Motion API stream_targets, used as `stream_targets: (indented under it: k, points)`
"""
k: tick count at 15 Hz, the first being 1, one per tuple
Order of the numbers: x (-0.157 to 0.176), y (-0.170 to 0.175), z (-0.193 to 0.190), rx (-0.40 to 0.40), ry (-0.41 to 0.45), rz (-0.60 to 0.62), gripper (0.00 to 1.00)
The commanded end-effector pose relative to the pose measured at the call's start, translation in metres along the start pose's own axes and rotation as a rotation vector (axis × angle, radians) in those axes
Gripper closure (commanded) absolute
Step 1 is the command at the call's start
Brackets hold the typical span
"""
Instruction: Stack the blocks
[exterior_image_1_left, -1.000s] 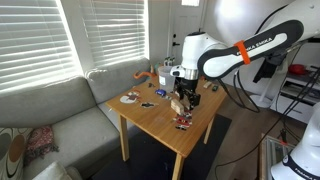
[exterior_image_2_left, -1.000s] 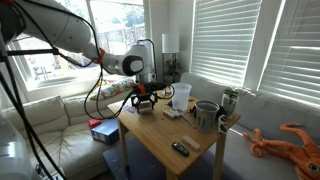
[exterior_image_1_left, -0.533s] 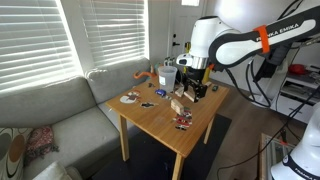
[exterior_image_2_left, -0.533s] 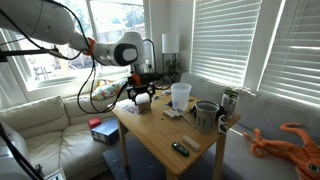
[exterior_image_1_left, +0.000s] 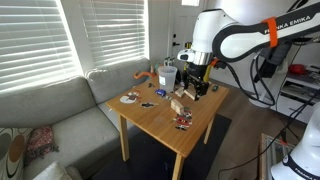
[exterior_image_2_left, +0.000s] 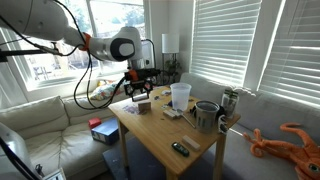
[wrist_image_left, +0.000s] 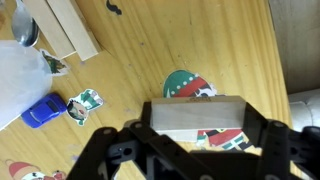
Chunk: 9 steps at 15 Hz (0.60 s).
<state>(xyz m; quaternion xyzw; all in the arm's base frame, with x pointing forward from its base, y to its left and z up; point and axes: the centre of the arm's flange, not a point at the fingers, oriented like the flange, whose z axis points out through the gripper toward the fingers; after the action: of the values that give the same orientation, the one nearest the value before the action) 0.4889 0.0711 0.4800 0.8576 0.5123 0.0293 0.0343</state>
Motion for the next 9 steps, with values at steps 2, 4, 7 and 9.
stream_targets:
  k: [2,4,7,9]
  points:
    - [0.015,0.011,-0.007,0.044,0.057,0.014,0.41]
    - [0.02,0.014,-0.006,0.051,0.061,0.022,0.41]
    - [0.028,0.021,0.001,0.06,0.051,0.016,0.41]
    - [0.031,0.025,0.007,0.063,0.044,0.018,0.41]
